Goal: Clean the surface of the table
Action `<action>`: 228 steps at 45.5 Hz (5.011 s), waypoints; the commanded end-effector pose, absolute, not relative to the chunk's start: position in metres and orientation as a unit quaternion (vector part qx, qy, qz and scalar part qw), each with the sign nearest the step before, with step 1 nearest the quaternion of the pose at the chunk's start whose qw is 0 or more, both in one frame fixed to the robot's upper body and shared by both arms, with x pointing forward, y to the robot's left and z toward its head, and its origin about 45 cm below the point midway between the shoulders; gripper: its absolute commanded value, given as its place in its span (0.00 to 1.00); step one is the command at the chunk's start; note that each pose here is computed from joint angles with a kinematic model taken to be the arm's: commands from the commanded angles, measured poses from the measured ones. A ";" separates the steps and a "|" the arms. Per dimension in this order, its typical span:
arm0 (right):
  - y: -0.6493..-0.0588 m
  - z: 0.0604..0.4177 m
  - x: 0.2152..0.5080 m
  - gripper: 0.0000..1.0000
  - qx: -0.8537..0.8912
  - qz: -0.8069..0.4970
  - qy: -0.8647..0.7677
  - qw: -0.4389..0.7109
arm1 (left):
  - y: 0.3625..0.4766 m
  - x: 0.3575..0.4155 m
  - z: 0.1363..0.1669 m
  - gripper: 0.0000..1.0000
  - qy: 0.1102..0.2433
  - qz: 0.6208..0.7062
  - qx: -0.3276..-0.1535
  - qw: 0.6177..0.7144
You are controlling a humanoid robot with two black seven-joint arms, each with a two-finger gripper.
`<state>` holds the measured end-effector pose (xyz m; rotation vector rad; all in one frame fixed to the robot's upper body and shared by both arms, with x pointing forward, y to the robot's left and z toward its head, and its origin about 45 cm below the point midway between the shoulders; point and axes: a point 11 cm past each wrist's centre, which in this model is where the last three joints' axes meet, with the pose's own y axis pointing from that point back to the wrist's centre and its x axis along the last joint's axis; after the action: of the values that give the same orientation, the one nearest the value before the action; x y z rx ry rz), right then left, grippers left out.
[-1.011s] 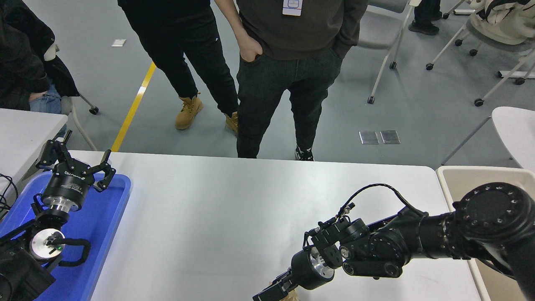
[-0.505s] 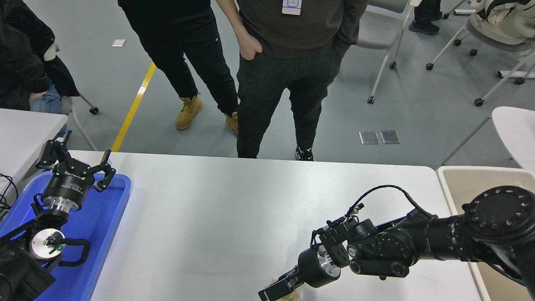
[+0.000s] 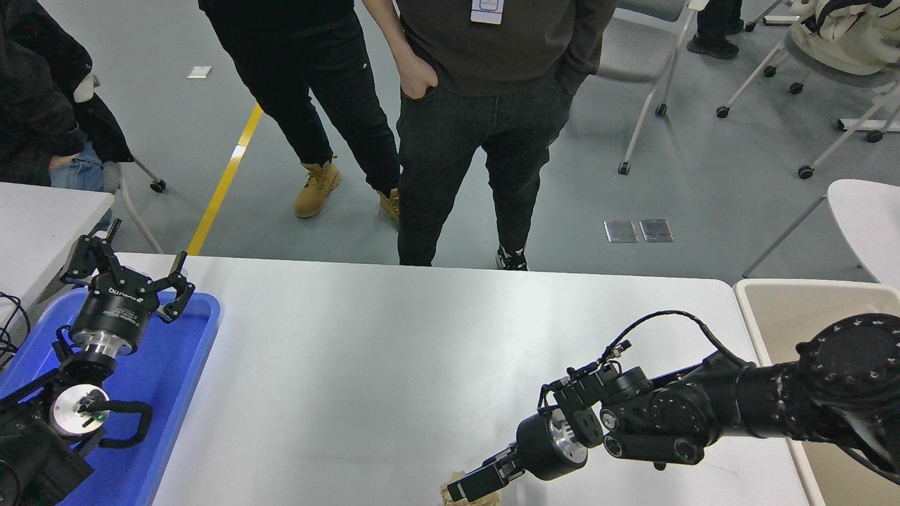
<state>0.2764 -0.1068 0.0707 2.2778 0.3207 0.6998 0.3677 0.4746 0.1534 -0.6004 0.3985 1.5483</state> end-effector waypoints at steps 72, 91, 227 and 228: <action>-0.132 0.058 0.275 0.00 0.879 0.301 0.158 0.333 | 0.475 0.3677 0.1534 1.00 0.176 0.683 -0.265 0.657; -0.142 0.085 0.299 0.00 0.875 0.330 0.156 0.318 | 0.475 0.3677 0.1534 1.00 0.176 0.683 -0.265 0.657; -0.507 0.265 0.419 0.00 0.799 0.154 -0.446 0.374 | 0.475 0.3677 0.1534 1.00 0.176 0.683 -0.265 0.657; -0.511 0.262 0.417 0.00 0.794 0.152 -0.452 0.378 | 0.475 0.3677 0.1534 1.00 0.176 0.683 -0.265 0.657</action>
<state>0.4359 -0.4431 0.2821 2.2321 -0.9509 0.4450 0.3677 0.4746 0.1534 -0.6005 0.3986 1.5483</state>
